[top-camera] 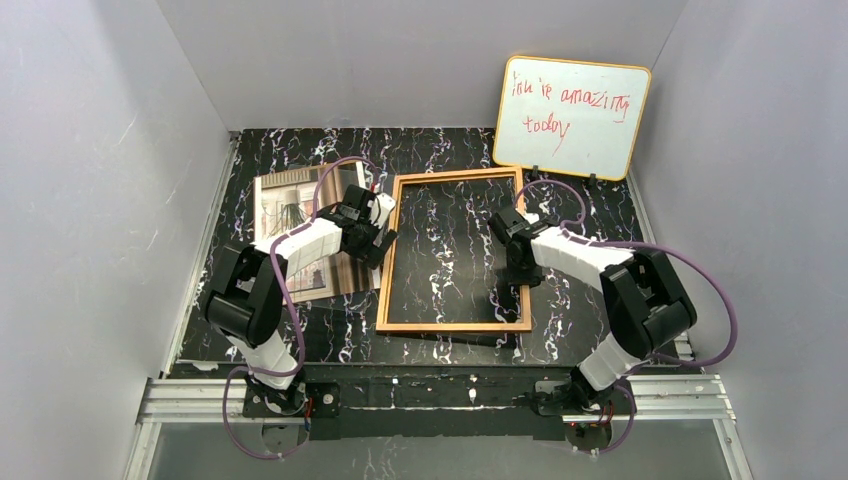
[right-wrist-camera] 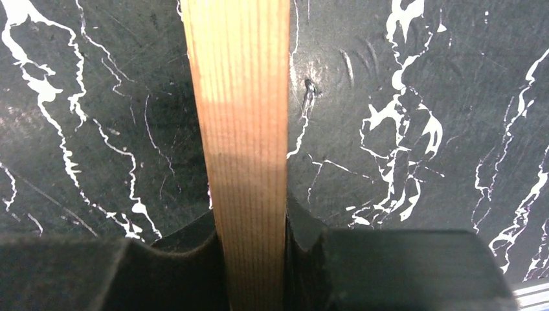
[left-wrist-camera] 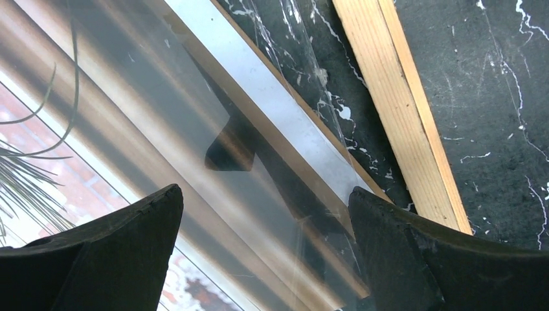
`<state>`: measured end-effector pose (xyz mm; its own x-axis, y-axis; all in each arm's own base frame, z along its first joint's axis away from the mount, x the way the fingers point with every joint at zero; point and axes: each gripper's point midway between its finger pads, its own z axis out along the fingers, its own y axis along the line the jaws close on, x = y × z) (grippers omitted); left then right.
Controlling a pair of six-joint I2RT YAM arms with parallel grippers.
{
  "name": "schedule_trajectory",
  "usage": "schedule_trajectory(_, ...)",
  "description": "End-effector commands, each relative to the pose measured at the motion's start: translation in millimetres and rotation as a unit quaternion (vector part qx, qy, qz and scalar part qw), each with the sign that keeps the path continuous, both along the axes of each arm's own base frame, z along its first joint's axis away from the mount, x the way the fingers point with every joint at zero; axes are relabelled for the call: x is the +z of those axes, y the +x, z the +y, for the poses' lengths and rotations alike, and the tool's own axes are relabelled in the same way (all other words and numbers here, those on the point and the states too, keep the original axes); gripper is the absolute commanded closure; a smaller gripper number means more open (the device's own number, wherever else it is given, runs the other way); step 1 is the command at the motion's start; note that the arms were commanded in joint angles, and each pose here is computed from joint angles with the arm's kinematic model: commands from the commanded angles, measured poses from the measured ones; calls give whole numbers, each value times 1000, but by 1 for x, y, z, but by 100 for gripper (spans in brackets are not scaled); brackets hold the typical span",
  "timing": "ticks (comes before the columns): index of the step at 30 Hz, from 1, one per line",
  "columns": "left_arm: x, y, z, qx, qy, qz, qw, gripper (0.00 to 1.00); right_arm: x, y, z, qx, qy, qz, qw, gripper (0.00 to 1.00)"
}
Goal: Put the photo into the frame
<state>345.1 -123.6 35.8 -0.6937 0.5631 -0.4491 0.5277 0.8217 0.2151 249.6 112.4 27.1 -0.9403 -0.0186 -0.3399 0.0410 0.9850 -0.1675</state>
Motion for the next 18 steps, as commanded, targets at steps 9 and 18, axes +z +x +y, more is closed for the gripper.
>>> schedule_trajectory(9, -2, -3, 8, -19, 25, -1, 1000, 2, -24, 8, -8, 2, -43, 7, 999, 51)
schedule_trajectory(18, -5, -5, 20, -17, 58, 0, 998, 2, 9, 29, 1, -6, -19, -19, 1000, 32)
